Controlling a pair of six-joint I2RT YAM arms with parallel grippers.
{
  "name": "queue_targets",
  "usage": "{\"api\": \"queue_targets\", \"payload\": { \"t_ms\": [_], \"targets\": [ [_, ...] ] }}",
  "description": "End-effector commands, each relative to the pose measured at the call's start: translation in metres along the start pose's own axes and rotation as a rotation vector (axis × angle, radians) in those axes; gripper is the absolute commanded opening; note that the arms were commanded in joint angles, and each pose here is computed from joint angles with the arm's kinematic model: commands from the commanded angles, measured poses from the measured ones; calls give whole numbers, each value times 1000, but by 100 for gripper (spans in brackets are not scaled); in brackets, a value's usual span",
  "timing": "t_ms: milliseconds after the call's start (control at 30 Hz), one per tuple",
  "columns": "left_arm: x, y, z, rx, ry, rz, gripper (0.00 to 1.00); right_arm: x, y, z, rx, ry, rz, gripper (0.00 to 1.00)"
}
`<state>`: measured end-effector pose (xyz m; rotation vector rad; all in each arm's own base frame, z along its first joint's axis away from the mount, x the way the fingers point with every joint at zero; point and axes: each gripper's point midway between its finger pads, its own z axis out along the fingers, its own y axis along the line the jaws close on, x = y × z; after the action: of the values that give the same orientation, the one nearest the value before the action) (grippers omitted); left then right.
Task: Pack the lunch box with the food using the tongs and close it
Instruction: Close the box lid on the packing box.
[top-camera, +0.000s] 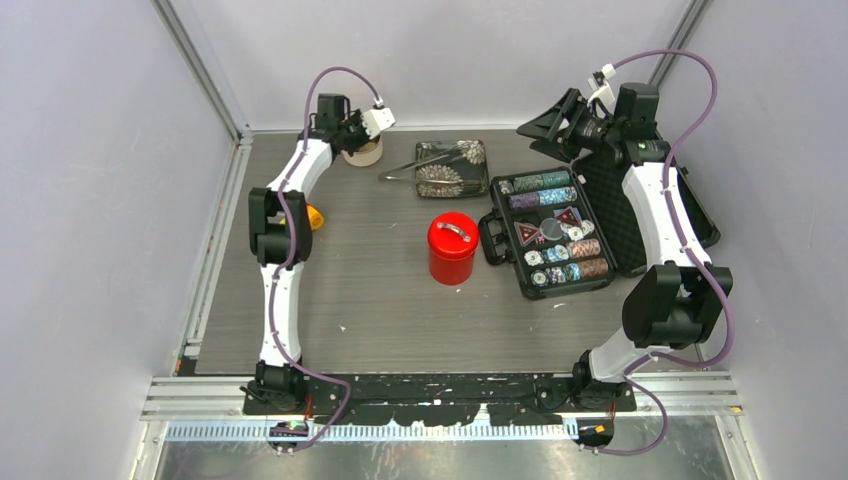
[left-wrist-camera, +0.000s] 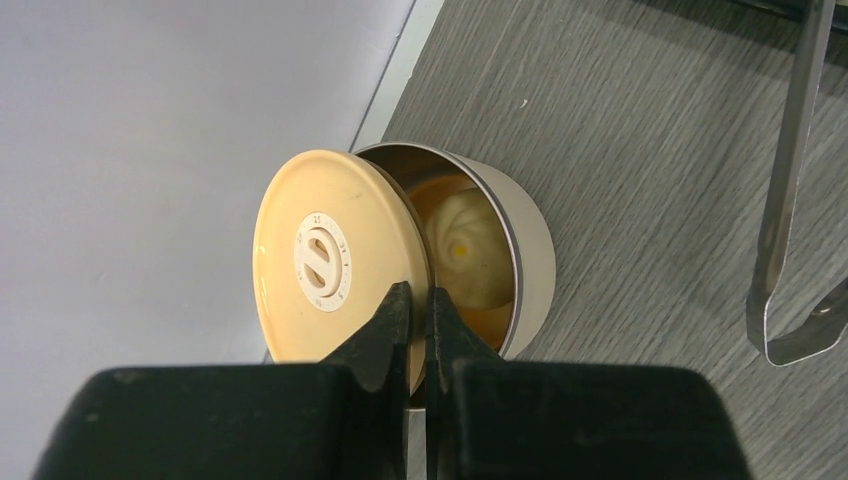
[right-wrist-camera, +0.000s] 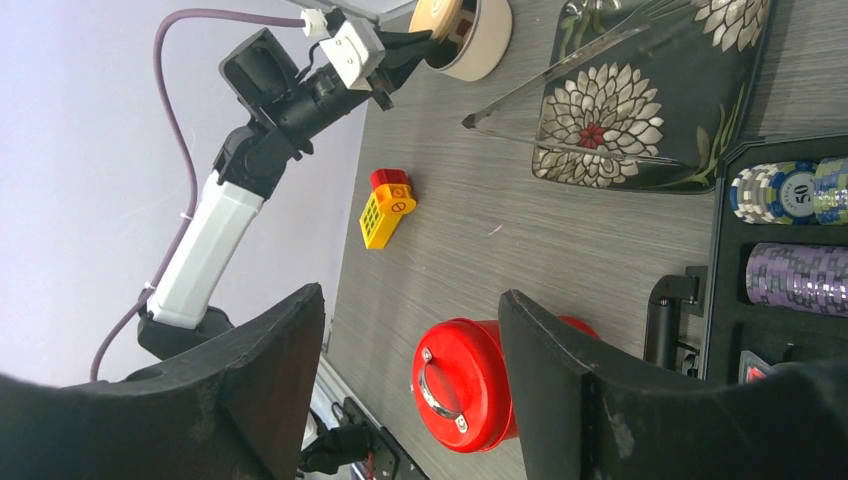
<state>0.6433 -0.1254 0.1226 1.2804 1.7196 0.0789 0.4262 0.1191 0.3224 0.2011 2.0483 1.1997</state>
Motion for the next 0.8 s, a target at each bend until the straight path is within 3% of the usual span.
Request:
{"api": "queue_targets", "payload": {
  "t_ms": [0, 767],
  "targets": [
    [-8, 7, -7, -10, -18, 7, 0, -15, 18, -10, -22, -56, -72, 69],
    [1, -55, -16, 169, 20, 72, 0, -16, 16, -10, -12, -63, -97, 69]
  ]
}}
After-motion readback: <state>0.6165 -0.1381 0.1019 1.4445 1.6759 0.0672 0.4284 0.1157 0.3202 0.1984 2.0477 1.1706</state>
